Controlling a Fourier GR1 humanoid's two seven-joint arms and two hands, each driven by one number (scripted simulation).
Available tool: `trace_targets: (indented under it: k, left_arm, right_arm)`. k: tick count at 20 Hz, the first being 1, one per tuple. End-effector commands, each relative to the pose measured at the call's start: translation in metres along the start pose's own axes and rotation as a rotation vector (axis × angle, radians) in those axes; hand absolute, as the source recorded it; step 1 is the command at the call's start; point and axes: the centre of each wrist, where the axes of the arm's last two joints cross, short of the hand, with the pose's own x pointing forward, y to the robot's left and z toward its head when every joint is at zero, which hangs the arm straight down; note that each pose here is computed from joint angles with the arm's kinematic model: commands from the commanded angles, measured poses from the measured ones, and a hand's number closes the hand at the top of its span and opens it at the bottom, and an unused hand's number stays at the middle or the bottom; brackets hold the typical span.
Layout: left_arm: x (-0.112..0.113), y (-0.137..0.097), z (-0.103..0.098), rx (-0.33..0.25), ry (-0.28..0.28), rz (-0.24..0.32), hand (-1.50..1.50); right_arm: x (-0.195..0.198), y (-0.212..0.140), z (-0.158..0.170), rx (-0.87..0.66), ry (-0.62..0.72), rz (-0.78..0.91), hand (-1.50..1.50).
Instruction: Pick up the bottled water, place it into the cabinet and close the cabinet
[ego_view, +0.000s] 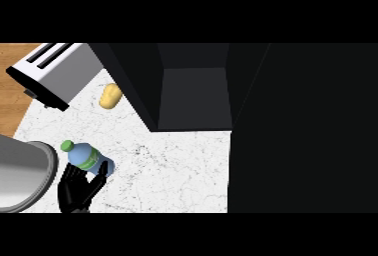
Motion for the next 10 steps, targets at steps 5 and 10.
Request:
trace_targets:
  k: [5,10]
  left_arm:
    - [-0.004,-0.019,-0.013,-0.038,-0.011,0.072,1.5]
    - [-0.002,-0.024,-0.017,-0.195,0.007,0.09,1.5]
  right_arm:
    - [0.014,-0.002,-0.006,-0.011,-0.046,-0.018,-1.5]
    - [0.01,-0.001,-0.002,-0.013,-0.036,-0.014,-1.5]
